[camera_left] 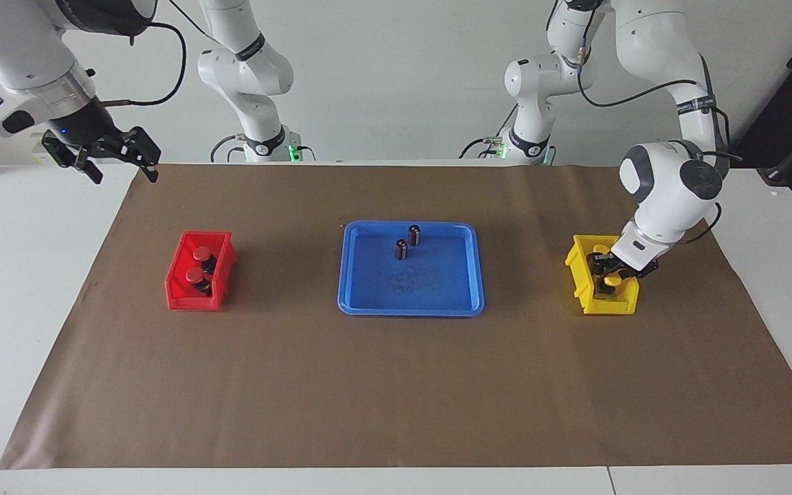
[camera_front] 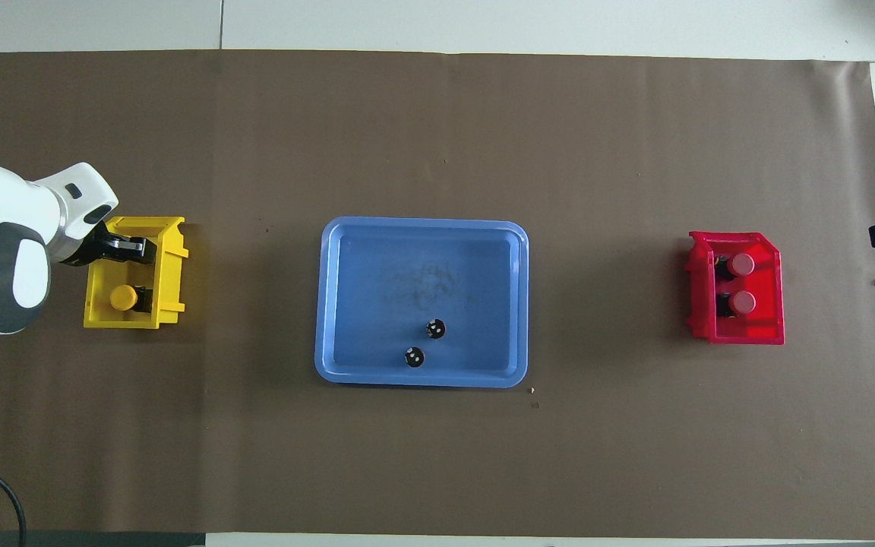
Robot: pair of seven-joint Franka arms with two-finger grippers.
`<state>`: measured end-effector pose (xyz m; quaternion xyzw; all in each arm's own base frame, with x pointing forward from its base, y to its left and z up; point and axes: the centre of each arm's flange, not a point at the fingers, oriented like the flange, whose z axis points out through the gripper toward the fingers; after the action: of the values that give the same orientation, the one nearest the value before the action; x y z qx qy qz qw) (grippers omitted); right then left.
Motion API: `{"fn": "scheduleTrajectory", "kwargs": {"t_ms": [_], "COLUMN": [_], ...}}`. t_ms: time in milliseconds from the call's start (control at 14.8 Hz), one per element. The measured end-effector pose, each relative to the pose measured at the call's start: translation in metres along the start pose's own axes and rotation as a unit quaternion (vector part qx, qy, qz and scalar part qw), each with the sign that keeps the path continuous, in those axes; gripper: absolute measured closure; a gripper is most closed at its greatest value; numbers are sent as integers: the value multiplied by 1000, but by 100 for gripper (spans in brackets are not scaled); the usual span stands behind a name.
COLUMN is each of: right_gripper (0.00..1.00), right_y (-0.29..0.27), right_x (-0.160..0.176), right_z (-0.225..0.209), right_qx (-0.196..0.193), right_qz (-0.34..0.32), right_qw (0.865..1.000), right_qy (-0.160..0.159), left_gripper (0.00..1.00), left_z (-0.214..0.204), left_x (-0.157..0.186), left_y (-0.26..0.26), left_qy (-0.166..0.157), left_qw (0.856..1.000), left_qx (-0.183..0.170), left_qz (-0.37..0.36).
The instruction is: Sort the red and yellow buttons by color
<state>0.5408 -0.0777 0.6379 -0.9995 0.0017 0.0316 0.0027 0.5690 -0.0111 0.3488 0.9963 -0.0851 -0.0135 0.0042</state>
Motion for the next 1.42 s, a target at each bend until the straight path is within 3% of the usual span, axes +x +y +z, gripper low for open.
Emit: {"fn": "scheduleTrajectory", "kwargs": {"t_ms": [203, 339, 746, 814, 1085, 1153, 1424], "right_gripper": [0, 0, 0, 0, 0, 0, 0], "right_y": [6, 6, 6, 5, 2, 3, 4], "right_x": [-1, -1, -1, -1, 0, 0, -1], "right_z": [0, 1, 4, 4, 4, 4, 4], "right_qx": [-1, 0, 0, 0, -1, -1, -1], "right_qz": [5, 6, 6, 5, 2, 3, 4], "right_qw": [1000, 1000, 1000, 1000, 1000, 1000, 1000], "right_qy": [0, -1, -4, -4, -4, -4, -5], "left_gripper": [61, 48, 43, 42, 4, 0, 0], "left_z": [0, 0, -20, -32, -103, -125, -229], "left_x": [0, 0, 9, 12, 25, 26, 19], "left_y": [0, 0, -2, -2, 2, 3, 4], "left_qy": [1, 2, 6, 2, -3, -2, 13], "left_qw": [1000, 1000, 1000, 1000, 1000, 1000, 1000], "left_qx": [0, 0, 1, 1, 1, 1, 2], "left_qz": [0, 1, 0, 1, 6, 7, 4]}}
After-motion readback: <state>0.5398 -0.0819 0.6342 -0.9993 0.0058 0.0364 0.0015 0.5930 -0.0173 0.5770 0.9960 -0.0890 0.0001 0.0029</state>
